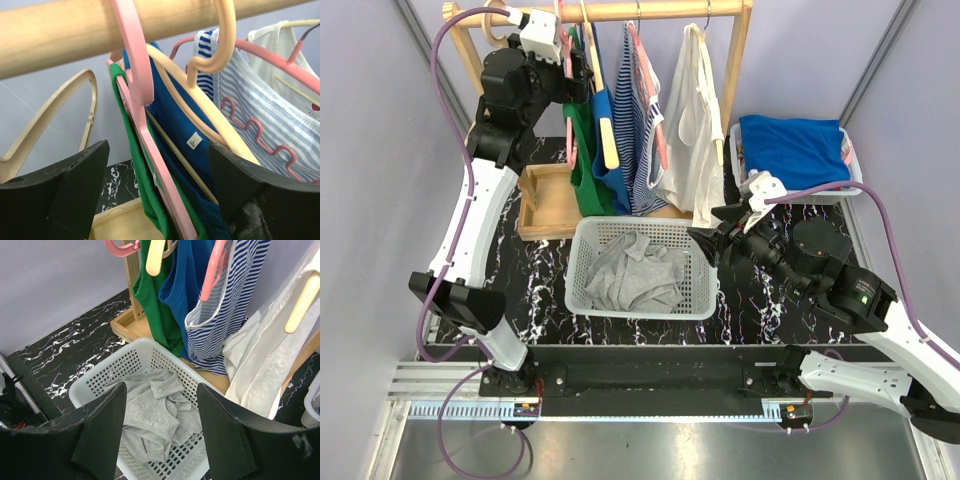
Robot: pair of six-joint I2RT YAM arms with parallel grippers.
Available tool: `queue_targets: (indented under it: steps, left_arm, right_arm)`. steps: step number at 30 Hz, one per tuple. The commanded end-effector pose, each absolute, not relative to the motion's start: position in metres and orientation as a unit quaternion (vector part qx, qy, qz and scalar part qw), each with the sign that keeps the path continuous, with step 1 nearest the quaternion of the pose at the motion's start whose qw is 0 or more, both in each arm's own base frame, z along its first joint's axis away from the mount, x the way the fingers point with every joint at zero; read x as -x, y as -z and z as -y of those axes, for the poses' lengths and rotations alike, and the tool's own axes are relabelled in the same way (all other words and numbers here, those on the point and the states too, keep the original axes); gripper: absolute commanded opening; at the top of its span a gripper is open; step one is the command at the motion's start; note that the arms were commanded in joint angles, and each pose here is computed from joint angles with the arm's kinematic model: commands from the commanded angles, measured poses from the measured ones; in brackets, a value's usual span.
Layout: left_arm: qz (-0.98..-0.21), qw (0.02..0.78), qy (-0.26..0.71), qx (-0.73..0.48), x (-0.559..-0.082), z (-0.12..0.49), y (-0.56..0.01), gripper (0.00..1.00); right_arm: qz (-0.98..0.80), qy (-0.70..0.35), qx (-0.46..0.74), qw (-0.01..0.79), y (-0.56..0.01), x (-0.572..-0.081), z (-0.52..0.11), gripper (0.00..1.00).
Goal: Remove the tank top from the hanger
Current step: Pick up the hanger from the clothesline.
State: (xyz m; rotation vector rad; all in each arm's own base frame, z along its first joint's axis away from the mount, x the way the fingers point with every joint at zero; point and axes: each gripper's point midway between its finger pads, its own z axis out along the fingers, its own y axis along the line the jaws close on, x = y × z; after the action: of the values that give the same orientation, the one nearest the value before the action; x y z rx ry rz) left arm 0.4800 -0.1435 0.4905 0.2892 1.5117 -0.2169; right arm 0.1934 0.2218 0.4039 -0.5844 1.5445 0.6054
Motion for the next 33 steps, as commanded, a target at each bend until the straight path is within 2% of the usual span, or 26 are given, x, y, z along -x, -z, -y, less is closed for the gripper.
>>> queue_targets:
  steps: [1,7,8,9,12,21,27,29,32,33]
  left_arm:
    - [-0.669,0.73,0.078,-0.117,-0.475,0.13,-0.505,0.84]
    - [-0.683,0.716,0.069,-0.13,-0.472,0.126,-0.491,0.78]
    - [-0.685,0.713,0.07,-0.133,-0.472,0.127,-0.488,0.76]
    - [-0.686,0.711,0.071,-0.137,-0.471,0.127,-0.487,0.66]
    - [-0.692,0.705,0.07,-0.142,-0.47,0.126,-0.481,0.51]
    - [-0.692,0.702,0.072,-0.151,-0.473,0.128,-0.481,0.41]
    - [-0.693,0.696,0.078,-0.17,-0.478,0.135,-0.476,0.21]
    - [-0.689,0.7,0.076,-0.171,-0.479,0.135,-0.482,0.1]
    - [-0.676,0.714,0.074,-0.166,-0.482,0.132,-0.497,0.0]
    - [-0.677,0.714,0.073,-0.165,-0.485,0.131,-0.497,0.0]
  right_arm:
    - [-0.66,-0.274,0.232,0.66,-0.423,-0.196,-0.218,0.67]
    - [-0.656,-0.272,0.231,0.665,-0.426,-0.194,-0.214,0.67]
    - [-0.656,-0.271,0.232,0.665,-0.425,-0.194,-0.214,0.67]
    - [-0.655,-0.271,0.23,0.667,-0.427,-0.194,-0.213,0.67]
    - [-0.653,-0.27,0.228,0.67,-0.428,-0.193,-0.21,0.67]
    - [-0.652,-0.268,0.222,0.673,-0.428,-0.192,-0.204,0.67]
    - [-0.655,-0.265,0.224,0.672,-0.425,-0.193,-0.205,0.67]
    - [-0.655,-0.263,0.226,0.671,-0.425,-0.194,-0.206,0.67]
    - [-0.657,-0.258,0.229,0.671,-0.423,-0.196,-0.208,0.66]
    - [-0.657,-0.258,0.23,0.67,-0.423,-0.196,-0.209,0.66]
